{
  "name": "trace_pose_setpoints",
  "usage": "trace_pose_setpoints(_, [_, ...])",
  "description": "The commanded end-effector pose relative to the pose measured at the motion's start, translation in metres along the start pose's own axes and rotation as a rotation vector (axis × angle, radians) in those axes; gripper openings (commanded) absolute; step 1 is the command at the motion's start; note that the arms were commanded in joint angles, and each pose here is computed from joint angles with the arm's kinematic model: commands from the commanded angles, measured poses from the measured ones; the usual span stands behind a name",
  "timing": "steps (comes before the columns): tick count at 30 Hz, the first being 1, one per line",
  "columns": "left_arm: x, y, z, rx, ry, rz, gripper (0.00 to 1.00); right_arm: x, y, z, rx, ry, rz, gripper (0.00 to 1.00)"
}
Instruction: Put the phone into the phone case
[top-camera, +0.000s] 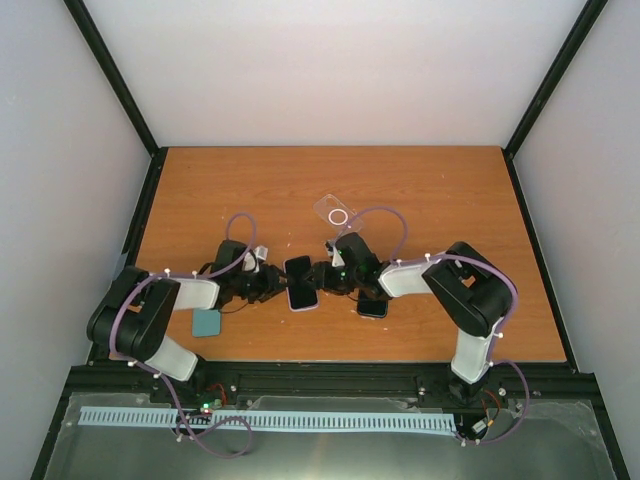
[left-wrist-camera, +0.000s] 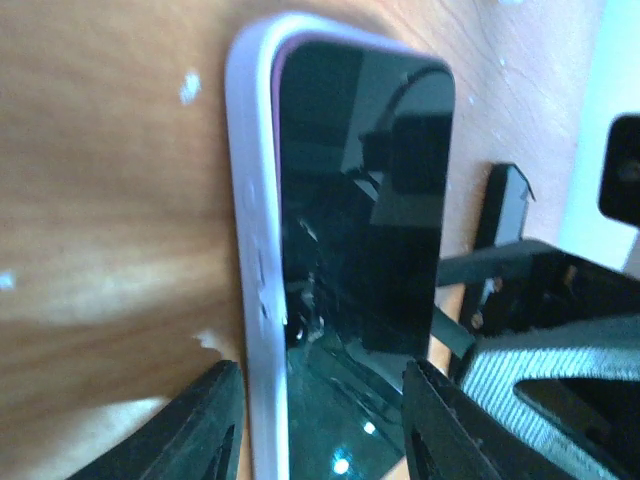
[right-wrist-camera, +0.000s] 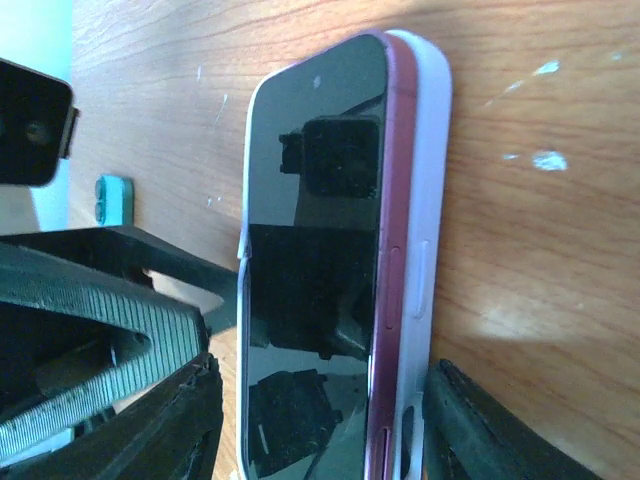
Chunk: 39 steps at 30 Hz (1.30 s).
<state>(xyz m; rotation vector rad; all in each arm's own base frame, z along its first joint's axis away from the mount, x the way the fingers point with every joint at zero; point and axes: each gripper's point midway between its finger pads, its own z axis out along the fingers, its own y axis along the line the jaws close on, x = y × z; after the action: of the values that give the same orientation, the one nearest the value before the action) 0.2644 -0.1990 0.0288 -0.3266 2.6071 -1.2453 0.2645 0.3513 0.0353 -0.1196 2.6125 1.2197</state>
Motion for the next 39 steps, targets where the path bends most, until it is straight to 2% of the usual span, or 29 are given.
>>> trace_pose_setpoints(1, [0.018, -0.007, 0.000, 0.119, 0.049, -0.018, 0.44, -0.001, 0.016, -0.001, -0.099, 0.015, 0.014, 0.55])
trace_pose_setpoints(12, [0.037, -0.022, 0.002, 0.175, 0.103, -0.017, 0.44, -0.002, 0.062, -0.025, -0.388, 0.025, 0.127, 0.55])
trace_pose_setpoints(17, [0.036, -0.012, 0.002, 0.112, 0.088, -0.008, 0.49, 0.003, 0.070, -0.033, -0.457, 0.034, 0.161, 0.55])
trace_pose_setpoints(29, [0.042, 0.007, 0.000, 0.039, 0.075, -0.016, 0.53, 0.029, 0.047, -0.019, -0.390, 0.125, 0.172, 0.55])
trace_pose_setpoints(31, [0.043, 0.007, -0.001, 0.039, 0.076, -0.019, 0.53, 0.029, 0.045, -0.017, -0.387, 0.124, 0.171, 0.51])
trace_pose_setpoints(39, [0.042, 0.006, -0.001, 0.037, 0.077, -0.027, 0.53, 0.024, 0.041, -0.013, -0.362, 0.098, 0.157, 0.22])
